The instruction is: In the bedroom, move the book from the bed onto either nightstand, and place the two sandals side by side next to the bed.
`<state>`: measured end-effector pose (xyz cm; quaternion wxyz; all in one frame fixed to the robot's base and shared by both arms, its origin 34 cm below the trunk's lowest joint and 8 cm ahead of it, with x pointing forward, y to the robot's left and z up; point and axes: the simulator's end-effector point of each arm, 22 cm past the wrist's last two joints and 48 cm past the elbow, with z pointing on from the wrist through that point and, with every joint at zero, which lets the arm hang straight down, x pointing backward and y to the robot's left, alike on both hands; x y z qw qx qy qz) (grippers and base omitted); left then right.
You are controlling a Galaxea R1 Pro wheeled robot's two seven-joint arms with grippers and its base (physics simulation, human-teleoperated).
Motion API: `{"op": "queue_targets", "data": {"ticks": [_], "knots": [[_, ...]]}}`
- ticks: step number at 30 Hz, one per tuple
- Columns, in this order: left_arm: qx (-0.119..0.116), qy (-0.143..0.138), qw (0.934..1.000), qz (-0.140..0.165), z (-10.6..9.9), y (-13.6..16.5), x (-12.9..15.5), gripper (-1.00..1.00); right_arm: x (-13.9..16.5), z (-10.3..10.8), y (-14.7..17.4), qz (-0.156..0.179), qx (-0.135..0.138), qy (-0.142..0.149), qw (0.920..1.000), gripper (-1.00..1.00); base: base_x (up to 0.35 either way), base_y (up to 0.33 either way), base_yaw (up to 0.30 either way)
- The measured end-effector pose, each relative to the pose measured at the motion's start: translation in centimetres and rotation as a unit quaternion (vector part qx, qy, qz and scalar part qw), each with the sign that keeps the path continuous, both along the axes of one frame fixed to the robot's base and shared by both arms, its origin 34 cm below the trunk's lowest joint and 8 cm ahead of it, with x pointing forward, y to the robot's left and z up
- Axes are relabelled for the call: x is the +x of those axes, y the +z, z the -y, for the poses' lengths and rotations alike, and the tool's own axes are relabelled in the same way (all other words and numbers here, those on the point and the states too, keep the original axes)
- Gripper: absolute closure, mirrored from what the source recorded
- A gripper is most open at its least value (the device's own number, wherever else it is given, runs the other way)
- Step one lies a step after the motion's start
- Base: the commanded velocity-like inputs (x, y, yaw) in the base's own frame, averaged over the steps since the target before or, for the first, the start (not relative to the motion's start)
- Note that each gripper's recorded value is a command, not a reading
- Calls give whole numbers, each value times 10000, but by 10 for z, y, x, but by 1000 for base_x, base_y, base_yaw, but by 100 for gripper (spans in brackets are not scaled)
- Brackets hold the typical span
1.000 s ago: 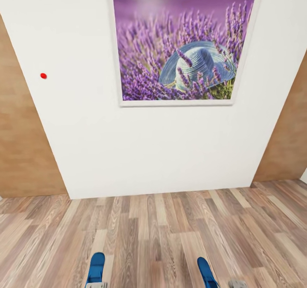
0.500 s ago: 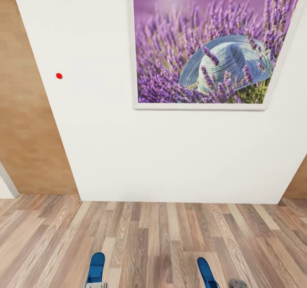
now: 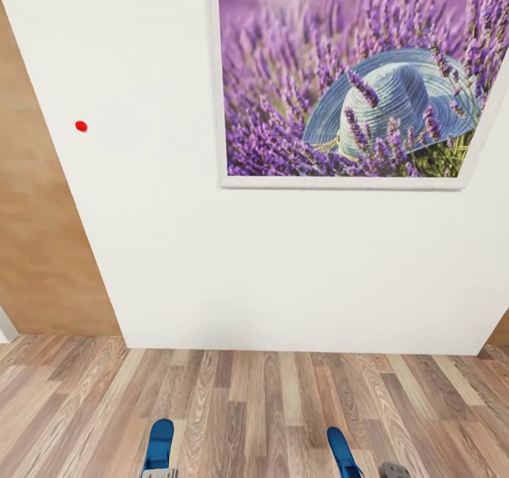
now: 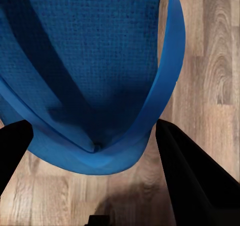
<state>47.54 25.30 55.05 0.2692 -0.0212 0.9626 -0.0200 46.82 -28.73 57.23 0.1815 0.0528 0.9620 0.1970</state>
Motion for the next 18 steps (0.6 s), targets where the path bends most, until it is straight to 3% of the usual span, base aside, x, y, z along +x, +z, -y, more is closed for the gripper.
{"op": "queue_targets", "data": {"ticks": [18], "knots": [[-4, -2, 10000, 0, 0, 0, 0, 100, 0, 0, 0, 2, -1, 1, 10000, 100, 333, 0, 0]]}}
